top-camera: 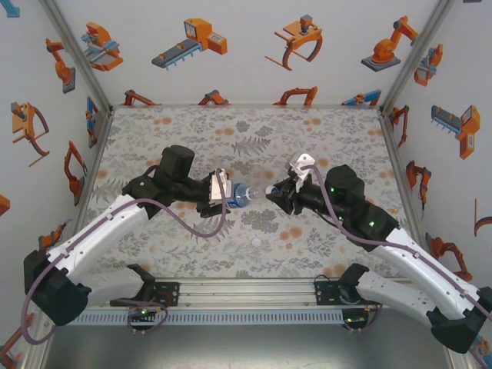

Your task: Screw on the bottle caps

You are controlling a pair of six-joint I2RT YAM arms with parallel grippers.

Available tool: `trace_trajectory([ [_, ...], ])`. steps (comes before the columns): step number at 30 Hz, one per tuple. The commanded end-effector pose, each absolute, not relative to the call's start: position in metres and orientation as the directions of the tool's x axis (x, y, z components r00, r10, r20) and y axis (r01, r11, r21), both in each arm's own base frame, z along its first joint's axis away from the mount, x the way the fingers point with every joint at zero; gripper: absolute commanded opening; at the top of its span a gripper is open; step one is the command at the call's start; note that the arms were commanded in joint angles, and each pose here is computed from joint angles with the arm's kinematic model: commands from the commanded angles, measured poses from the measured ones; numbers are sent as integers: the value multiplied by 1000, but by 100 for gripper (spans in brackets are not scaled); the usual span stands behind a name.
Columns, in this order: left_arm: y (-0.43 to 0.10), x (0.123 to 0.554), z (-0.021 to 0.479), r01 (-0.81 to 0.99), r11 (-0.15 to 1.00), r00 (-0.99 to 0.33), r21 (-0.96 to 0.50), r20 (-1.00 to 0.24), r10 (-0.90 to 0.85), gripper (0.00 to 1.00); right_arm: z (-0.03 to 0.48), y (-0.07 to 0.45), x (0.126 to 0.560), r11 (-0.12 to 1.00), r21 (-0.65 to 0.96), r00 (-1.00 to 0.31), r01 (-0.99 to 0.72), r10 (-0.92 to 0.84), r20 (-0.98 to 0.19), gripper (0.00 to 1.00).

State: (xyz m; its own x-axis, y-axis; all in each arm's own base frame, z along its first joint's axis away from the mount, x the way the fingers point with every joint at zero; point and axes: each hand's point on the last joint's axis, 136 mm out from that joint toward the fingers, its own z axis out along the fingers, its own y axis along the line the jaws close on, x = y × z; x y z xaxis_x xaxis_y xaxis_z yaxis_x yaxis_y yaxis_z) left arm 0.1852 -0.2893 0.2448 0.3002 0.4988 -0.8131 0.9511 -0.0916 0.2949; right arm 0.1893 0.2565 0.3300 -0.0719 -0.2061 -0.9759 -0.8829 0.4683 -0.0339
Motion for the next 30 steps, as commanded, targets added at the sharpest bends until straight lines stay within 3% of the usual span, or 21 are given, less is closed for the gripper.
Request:
trace_trajectory([
  [1,-292,178,263,926,-130,372,354,-804,464,0,356,264,164,329,-122,58,-936,-196,-979,23],
  [4,-296,174,263,917,-142,394,373,-791,469,0,360,269,147,223,-173,132,-959,-189,-973,21],
  [10,-299,167,263,909,-161,413,384,-782,467,0,368,274,138,164,-187,163,-969,-150,-975,19],
  [24,-306,162,266,910,-173,412,376,-785,462,0,356,281,136,116,-163,142,-980,-169,-975,17],
  [30,-308,156,272,909,-192,417,370,-799,433,0,346,282,136,79,-218,194,-973,-243,-950,17],
])
